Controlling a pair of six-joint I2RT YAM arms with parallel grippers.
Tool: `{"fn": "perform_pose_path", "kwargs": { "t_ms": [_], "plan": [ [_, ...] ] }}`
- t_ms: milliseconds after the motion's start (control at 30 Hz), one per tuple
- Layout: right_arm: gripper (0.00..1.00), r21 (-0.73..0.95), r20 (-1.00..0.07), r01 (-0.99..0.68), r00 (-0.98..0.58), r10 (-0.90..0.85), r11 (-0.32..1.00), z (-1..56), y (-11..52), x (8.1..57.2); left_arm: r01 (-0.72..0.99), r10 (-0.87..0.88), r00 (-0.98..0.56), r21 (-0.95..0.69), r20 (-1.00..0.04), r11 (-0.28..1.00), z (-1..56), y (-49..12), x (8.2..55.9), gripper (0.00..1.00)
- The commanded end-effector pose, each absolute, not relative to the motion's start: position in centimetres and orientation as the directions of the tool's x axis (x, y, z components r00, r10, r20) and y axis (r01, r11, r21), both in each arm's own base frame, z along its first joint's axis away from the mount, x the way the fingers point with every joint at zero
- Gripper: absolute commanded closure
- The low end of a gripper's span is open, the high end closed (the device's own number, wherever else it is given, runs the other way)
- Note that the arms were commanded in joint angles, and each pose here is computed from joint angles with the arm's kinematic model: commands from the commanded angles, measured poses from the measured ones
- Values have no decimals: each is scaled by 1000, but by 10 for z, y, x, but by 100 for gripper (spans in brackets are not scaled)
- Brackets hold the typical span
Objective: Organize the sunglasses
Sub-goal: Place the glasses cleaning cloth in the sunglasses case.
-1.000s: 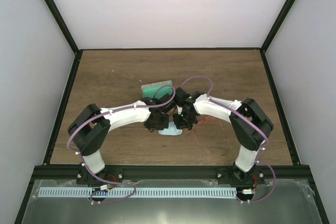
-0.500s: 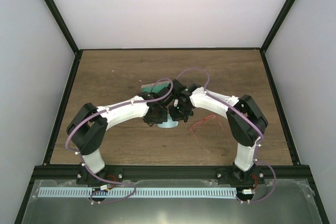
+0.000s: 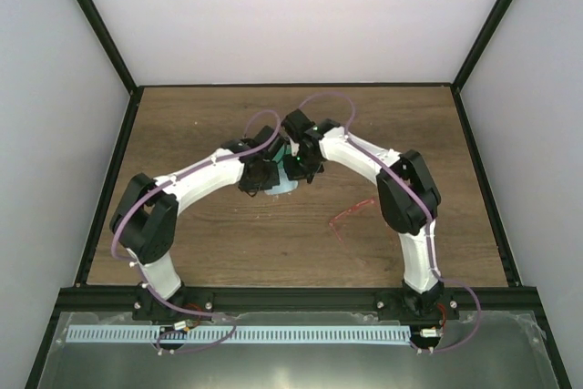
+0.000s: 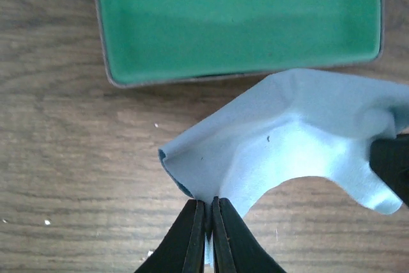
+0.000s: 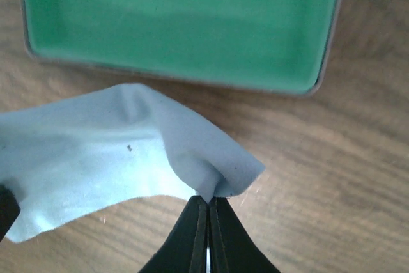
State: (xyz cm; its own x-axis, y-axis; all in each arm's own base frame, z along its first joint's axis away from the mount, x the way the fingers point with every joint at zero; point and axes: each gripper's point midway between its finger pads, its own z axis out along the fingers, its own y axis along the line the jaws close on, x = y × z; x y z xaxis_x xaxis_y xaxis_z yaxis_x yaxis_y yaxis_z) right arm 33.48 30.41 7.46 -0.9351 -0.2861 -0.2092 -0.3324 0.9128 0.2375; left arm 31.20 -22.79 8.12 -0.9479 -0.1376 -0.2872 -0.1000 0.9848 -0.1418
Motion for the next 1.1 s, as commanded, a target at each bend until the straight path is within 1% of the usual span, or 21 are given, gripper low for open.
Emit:
{"fn": "perform_pose_path", "kwargs": {
  "t_ms": [0,300,633,1067],
  "plan": [
    [99,216,-237,-342,-927,-291,915,83,302,359,-93,-145,-933,-168,-331,981,95,-225,334,96],
    [99,205,-260,-332,-925,-276,921,82,308,391,-97,-148,-928,-162,-342,982,92,-218,359,96],
    [99,197,-282,-322,-923,-261,926,82,312,422,-106,-148,-932,-143,-331,984,82,-211,379,96],
    [99,219,-245,-297,-939,-242,929,68,311,427,-113,-151,-941,-139,-304,984,69,-204,390,96]
  ]
}}
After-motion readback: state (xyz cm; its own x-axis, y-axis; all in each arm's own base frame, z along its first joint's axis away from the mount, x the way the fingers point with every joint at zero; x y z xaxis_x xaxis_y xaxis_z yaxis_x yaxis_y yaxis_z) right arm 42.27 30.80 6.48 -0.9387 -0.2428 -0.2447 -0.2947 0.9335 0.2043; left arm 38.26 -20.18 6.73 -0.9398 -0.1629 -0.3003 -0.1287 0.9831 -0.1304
